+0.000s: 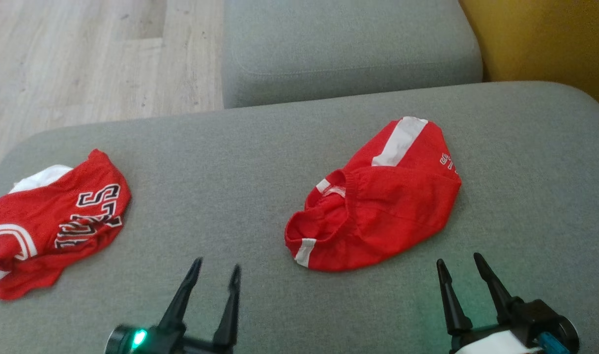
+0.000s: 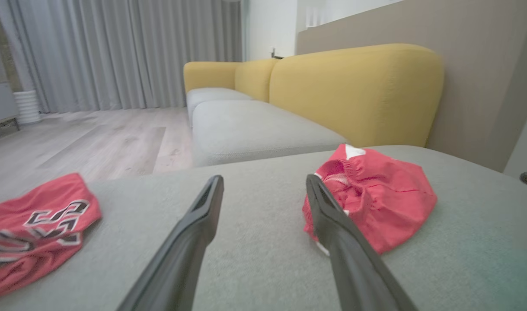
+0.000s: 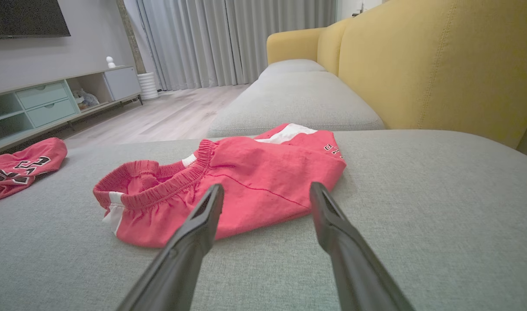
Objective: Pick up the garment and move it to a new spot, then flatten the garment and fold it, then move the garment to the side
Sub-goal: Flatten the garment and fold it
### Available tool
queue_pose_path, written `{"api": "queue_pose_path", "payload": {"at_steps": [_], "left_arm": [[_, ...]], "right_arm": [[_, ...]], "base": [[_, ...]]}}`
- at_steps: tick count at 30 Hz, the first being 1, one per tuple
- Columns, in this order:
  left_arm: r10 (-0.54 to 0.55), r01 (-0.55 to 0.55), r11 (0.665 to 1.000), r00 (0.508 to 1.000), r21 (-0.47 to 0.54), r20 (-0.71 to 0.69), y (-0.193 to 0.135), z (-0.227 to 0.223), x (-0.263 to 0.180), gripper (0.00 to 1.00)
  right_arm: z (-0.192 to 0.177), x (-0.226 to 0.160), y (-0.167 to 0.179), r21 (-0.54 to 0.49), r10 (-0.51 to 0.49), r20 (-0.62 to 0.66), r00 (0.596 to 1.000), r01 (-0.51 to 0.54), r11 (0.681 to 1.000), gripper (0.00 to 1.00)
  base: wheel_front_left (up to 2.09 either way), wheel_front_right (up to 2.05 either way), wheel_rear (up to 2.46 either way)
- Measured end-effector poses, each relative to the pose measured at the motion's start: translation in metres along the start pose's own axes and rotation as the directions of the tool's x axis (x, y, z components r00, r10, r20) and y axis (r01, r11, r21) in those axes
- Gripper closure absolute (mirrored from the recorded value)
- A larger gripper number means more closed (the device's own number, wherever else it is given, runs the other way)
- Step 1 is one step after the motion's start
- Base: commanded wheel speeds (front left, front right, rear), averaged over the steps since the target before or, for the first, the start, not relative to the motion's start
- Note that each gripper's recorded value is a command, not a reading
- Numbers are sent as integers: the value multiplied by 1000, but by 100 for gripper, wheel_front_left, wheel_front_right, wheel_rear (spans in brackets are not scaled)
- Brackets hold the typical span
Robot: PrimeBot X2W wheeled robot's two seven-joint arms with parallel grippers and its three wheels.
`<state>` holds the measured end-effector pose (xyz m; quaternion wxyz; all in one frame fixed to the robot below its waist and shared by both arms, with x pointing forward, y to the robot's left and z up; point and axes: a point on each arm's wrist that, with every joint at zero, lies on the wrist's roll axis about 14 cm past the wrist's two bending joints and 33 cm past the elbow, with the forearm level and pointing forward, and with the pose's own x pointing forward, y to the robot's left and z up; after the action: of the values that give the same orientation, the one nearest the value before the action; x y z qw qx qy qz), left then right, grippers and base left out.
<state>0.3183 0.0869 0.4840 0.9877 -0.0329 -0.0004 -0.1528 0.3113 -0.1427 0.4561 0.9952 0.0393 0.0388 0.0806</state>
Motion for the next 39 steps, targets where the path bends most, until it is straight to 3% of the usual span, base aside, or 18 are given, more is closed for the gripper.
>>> {"api": "queue_pose_path", "payload": {"at_steps": [4, 8, 14, 17, 21, 27, 33, 39], "left_arm": [[-111, 110, 993, 994, 36, 20, -17, 8, 16, 0], [-271, 272, 949, 962, 158, -26, -31, 2, 33, 0], [-500, 553, 773, 833, 312, -238, -50, -29, 52, 0], [-527, 620, 694, 784, 366, -328, -49, -36, 69, 0], [-526, 676, 619, 735, 400, -428, -53, -52, 95, 0], [-494, 712, 582, 693, 392, -526, -55, -84, 116, 0], [-462, 709, 603, 684, 366, -564, -49, -103, 121, 0], [-472, 701, 596, 700, 391, -536, -49, -96, 116, 0]], "right_arm": [[-4, 0, -2, 3, -8, -14, 1000, 8, 1000, 0], [-8, 2, -4, 7, -14, -29, 999, 15, 1000, 0], [-4, 16, -11, 5, -29, -23, 999, 30, 1000, 0], [-3, 21, -16, 9, -46, -21, 999, 46, 999, 0], [-13, 22, -25, 14, -75, -58, 995, 76, 997, 0], [-16, 39, -34, 5, -88, -71, 994, 88, 996, 0], [-22, 46, -39, -1, -96, -88, 992, 96, 995, 0], [-21, 49, -35, -5, -81, -86, 993, 81, 997, 0]], "base": [[0, 0, 0], [0, 0, 0], [0, 0, 0], [0, 0, 0], [0, 0, 0], [0, 0, 0], [0, 0, 0], [0, 0, 0]]}}
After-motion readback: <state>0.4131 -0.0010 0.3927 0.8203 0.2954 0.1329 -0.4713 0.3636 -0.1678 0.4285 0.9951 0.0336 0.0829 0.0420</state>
